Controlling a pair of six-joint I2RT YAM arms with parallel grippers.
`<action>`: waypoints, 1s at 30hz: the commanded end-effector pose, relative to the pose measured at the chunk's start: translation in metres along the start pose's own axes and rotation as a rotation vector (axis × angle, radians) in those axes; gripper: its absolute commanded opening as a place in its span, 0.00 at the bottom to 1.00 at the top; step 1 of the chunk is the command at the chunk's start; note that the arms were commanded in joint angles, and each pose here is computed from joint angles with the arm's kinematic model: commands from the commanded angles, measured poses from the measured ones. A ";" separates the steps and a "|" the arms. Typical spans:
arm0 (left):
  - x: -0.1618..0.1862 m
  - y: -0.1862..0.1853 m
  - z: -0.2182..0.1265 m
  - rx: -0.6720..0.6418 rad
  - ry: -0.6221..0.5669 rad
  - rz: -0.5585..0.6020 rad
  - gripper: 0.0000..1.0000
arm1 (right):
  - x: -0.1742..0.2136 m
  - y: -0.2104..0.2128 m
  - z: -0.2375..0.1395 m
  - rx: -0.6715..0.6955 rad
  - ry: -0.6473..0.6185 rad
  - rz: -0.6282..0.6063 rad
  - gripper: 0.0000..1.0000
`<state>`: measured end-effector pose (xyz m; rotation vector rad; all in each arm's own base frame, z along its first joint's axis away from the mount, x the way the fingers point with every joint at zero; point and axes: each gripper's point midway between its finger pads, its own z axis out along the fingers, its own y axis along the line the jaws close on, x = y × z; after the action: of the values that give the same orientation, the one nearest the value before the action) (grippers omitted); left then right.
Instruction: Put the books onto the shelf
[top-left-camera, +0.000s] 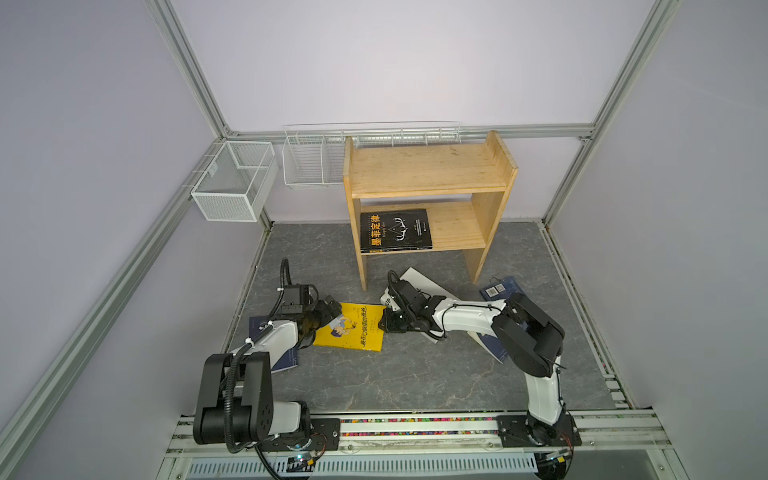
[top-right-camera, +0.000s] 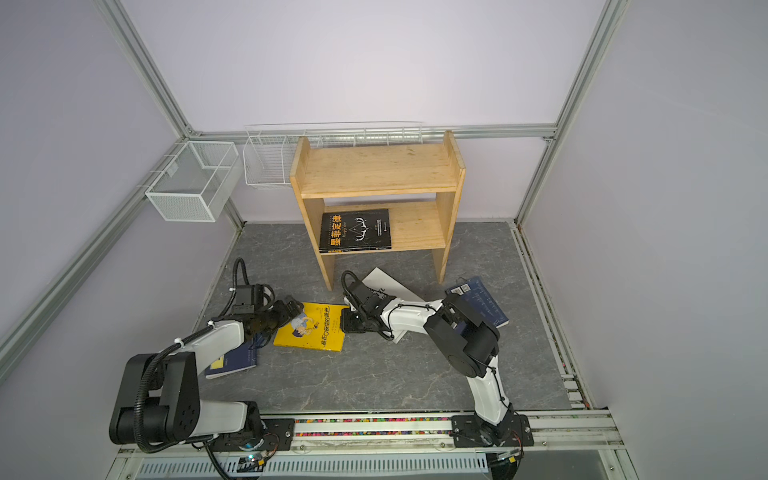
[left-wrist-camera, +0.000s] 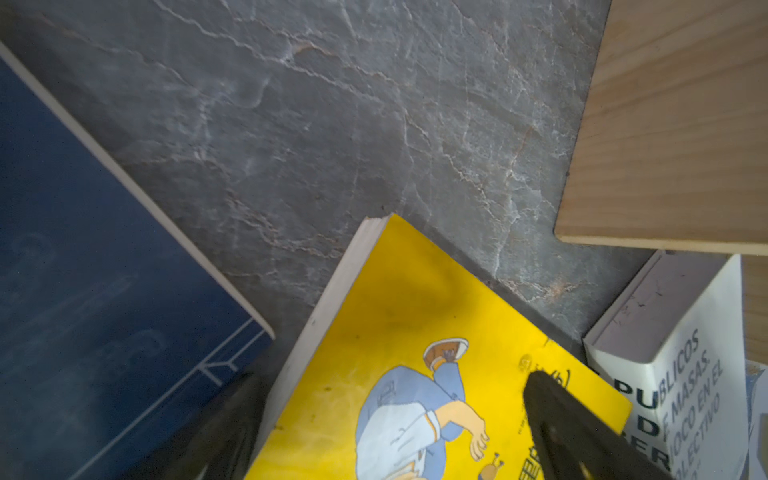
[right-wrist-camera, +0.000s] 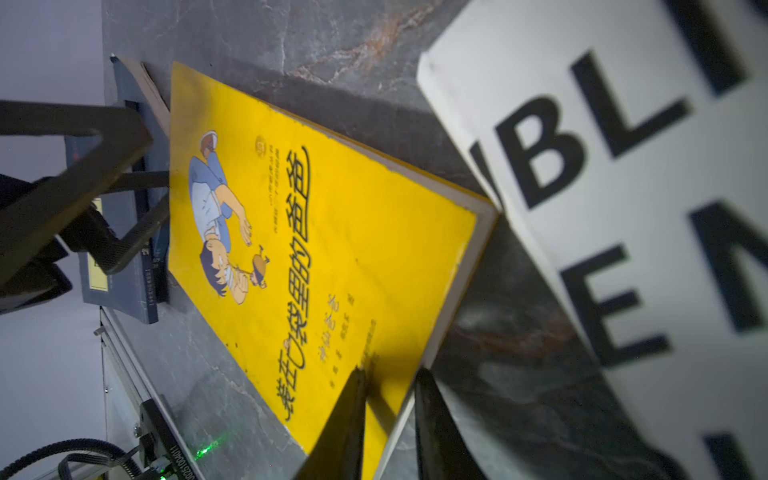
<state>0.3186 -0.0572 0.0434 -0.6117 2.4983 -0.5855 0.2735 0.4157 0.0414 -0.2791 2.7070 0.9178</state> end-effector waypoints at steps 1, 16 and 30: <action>0.035 -0.007 0.001 0.056 0.130 -0.044 0.98 | -0.014 0.041 -0.020 -0.090 -0.081 -0.072 0.24; 0.037 -0.012 0.005 0.099 0.138 -0.047 0.98 | -0.033 0.060 -0.018 -0.171 -0.217 -0.160 0.30; -0.012 -0.027 -0.065 0.017 -0.084 -0.041 0.99 | -0.048 0.077 -0.062 -0.288 -0.177 0.025 0.07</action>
<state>0.3041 -0.0557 0.0828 -0.6368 2.4349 -0.5978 0.2837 0.4282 0.0793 -0.2762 2.5495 1.0307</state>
